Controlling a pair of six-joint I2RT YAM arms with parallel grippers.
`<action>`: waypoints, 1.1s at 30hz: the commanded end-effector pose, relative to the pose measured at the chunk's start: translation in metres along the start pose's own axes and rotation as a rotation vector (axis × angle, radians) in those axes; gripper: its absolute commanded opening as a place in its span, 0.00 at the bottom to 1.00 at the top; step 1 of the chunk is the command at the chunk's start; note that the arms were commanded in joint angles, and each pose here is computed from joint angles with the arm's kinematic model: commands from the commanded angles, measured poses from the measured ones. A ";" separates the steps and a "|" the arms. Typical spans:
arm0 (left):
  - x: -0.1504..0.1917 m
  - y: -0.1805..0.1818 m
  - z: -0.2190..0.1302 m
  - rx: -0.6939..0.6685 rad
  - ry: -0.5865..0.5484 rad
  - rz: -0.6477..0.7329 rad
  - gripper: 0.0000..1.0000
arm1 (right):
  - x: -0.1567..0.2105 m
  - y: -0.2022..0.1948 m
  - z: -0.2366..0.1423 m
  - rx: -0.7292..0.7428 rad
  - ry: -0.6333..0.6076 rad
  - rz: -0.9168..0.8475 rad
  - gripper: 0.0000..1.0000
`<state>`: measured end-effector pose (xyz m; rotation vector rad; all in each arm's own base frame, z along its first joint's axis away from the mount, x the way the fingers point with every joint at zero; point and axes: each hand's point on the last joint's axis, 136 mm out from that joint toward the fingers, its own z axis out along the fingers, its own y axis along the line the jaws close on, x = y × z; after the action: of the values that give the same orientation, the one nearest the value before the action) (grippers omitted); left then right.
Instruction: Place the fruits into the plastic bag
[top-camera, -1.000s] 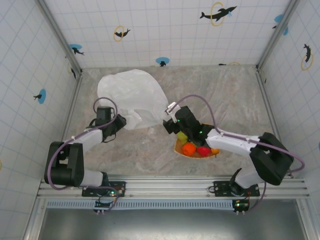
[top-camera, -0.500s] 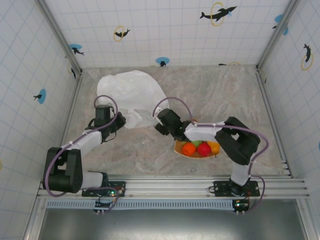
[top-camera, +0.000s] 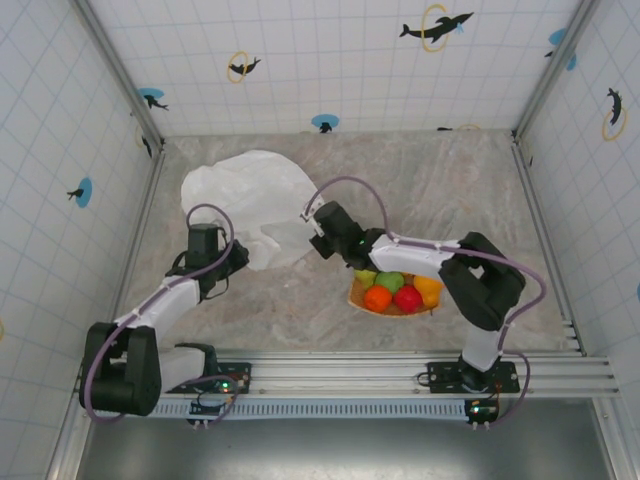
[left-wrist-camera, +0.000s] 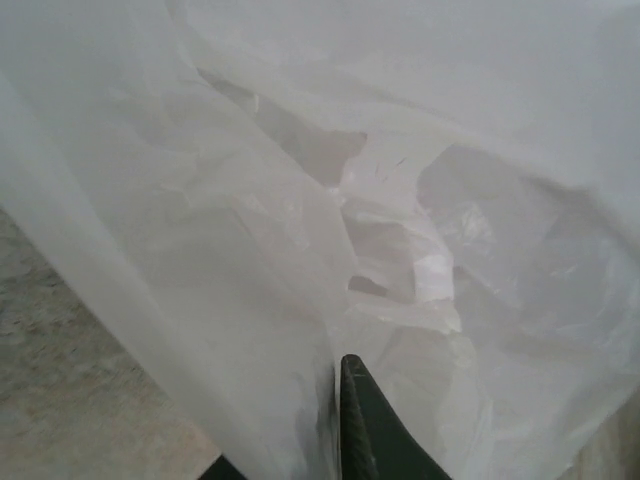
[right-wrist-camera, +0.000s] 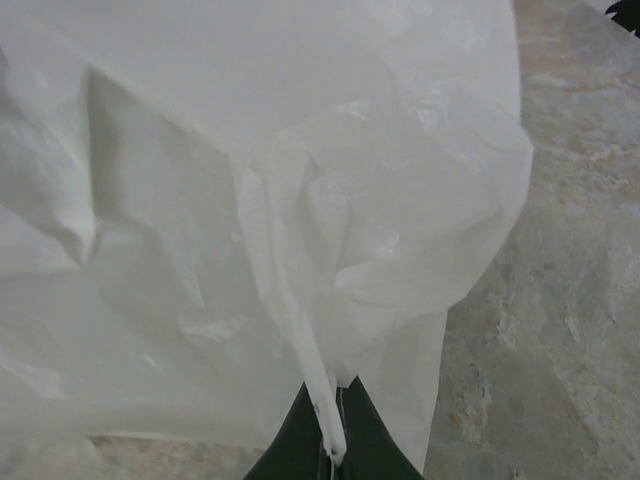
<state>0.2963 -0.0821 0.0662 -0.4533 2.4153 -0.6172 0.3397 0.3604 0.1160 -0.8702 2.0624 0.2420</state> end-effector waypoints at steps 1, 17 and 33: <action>0.005 0.005 -0.008 -0.033 0.008 0.040 0.21 | -0.039 -0.003 -0.031 -0.135 -0.098 0.224 0.04; -0.037 -0.025 -0.092 -0.089 -0.115 0.193 0.81 | -0.033 -0.021 -0.066 -0.337 0.000 0.456 0.01; -0.055 -0.106 -0.031 0.112 -0.080 0.798 0.79 | -0.039 -0.001 -0.060 -0.461 0.076 0.501 0.01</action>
<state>0.3232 -0.1278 0.1647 0.2695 2.3137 -0.4361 0.3154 0.3461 0.1699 -0.6014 2.3211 0.9553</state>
